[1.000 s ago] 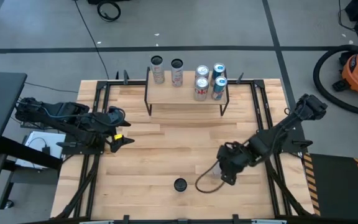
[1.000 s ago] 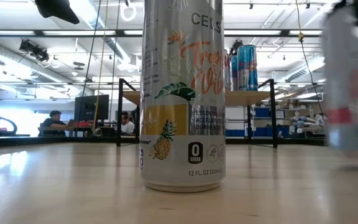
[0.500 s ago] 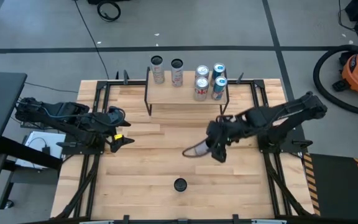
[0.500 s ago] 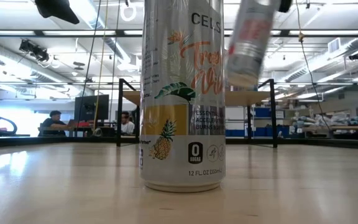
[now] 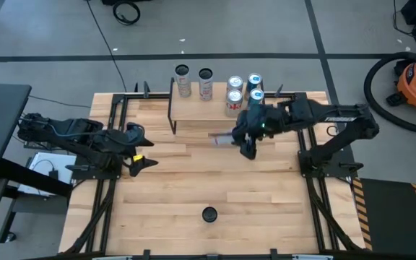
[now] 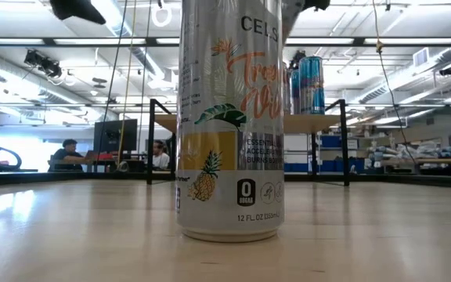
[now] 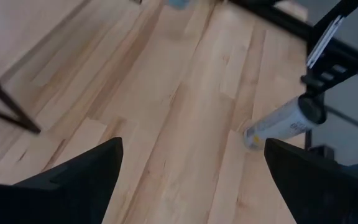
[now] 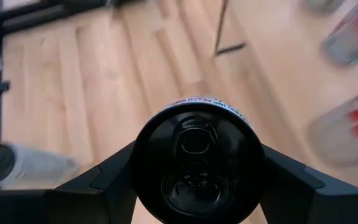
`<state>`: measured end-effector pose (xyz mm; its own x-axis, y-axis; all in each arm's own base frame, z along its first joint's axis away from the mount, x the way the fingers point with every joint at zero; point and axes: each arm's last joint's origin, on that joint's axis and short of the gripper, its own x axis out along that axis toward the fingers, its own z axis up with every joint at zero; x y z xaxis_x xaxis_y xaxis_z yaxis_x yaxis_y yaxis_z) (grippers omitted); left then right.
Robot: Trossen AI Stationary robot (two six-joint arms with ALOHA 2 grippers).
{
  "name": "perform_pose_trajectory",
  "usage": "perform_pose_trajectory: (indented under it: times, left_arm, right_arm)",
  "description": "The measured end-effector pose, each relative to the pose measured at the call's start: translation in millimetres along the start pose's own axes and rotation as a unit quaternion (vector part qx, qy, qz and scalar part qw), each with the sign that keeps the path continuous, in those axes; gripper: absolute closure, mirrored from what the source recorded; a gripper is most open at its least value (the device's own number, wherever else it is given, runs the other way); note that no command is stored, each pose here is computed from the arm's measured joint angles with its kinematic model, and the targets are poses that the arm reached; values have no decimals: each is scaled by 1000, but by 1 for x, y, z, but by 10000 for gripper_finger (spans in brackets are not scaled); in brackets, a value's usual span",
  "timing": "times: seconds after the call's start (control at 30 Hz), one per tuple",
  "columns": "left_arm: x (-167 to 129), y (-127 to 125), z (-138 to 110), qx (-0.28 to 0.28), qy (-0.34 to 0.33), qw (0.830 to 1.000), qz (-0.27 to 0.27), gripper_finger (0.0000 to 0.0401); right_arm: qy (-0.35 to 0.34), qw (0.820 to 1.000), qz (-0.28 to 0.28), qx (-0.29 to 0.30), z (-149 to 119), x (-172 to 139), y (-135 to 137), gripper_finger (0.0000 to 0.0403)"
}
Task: Place canned beverage on shelf
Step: Put the white soda can aligned with the other white soda can on the shelf
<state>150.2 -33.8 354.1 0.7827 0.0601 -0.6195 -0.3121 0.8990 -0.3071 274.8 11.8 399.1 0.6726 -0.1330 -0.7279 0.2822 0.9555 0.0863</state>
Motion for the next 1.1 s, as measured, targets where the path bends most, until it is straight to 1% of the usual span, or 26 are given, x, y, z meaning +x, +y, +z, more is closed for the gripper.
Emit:
perform_pose_trajectory:
  times: [0.17,0.27,0.43,0.47,0.53,0.67,0.77,0.93,1.0,1.1]
  left_arm:
    - [1,-1,10,8,-46,999,-10,7]
    - [5,4,18,14,-66,998,9,7]
    - [17,15,31,28,-83,995,51,7]
    - [22,17,34,35,-86,994,57,7]
    - [28,19,42,46,-97,993,50,7]
    - [45,24,58,71,-114,991,20,7]
    - [60,30,67,89,-115,989,20,7]
    - [79,47,73,110,-92,989,44,7]
    - [86,54,77,111,-90,989,40,7]
    - [95,63,81,110,-85,990,20,7]
  right_arm:
    - [-55,998,-20,-7,21,-9,-23,138]
    - [-87,996,-31,-6,32,-16,-36,138]
    - [-109,993,-35,-6,40,-20,-51,138]
    - [-113,993,-34,-7,41,-20,-52,138]
    - [-114,993,-37,-10,44,-19,-55,138]
    - [-104,994,-36,-19,54,-6,-56,138]
    - [-85,995,-29,-37,65,5,-54,138]
    - [-35,998,-33,-50,83,15,-54,138]
    - [-27,998,-40,-46,90,15,-58,138]
    - [-14,998,-47,-43,97,16,-63,138]
